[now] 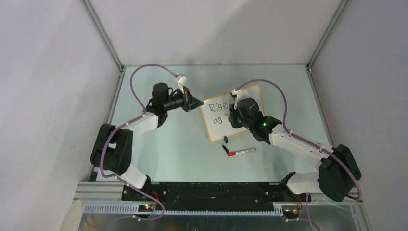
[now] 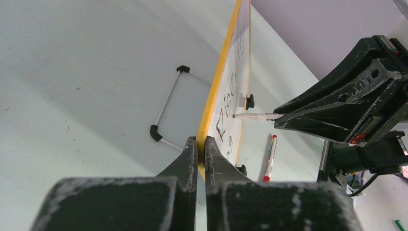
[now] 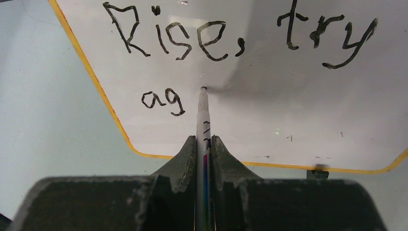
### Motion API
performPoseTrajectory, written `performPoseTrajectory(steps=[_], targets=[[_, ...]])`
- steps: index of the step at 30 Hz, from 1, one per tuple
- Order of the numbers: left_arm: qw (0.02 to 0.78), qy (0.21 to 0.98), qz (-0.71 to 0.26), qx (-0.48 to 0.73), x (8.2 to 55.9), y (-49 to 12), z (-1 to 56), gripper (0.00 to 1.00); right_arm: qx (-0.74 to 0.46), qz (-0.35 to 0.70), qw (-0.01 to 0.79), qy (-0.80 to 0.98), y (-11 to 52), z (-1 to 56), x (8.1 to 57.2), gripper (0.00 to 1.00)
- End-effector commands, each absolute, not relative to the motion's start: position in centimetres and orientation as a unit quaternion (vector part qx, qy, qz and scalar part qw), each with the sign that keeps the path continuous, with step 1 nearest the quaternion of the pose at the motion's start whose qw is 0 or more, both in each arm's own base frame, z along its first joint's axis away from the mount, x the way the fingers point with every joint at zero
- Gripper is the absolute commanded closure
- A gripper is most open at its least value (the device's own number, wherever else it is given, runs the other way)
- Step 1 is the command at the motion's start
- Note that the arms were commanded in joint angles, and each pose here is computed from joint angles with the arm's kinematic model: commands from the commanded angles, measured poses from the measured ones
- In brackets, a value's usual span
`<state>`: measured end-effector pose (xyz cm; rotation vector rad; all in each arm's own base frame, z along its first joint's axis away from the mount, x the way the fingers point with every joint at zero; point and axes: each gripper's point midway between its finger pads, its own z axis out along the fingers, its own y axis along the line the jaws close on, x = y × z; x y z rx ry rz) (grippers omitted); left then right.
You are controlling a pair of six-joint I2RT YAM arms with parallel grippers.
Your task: Write a sentence on the whiteboard
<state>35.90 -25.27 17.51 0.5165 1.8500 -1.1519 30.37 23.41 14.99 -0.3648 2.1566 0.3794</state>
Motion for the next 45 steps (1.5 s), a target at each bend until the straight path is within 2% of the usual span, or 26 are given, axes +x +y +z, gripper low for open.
performPoseTrajectory(steps=[1, 29, 45], targets=[[0.443, 0.74, -0.451, 0.228, 35.7, -25.7, 18.2, 0.98, -0.148, 0.163, 0.456, 0.862, 24.1, 15.6, 31.1, 1.0], [0.442, 0.742, -0.45, 0.228, 35.8, -25.7, 18.2, 0.98, -0.171, 0.153, 0.426, 0.875, 24.0, 14.1, 29.6, 1.0], [0.442, 0.742, -0.45, 0.228, 35.7, -25.7, 18.2, 0.98, -0.152, 0.149, 0.446, 0.869, 23.4, 15.1, 30.5, 1.0]])
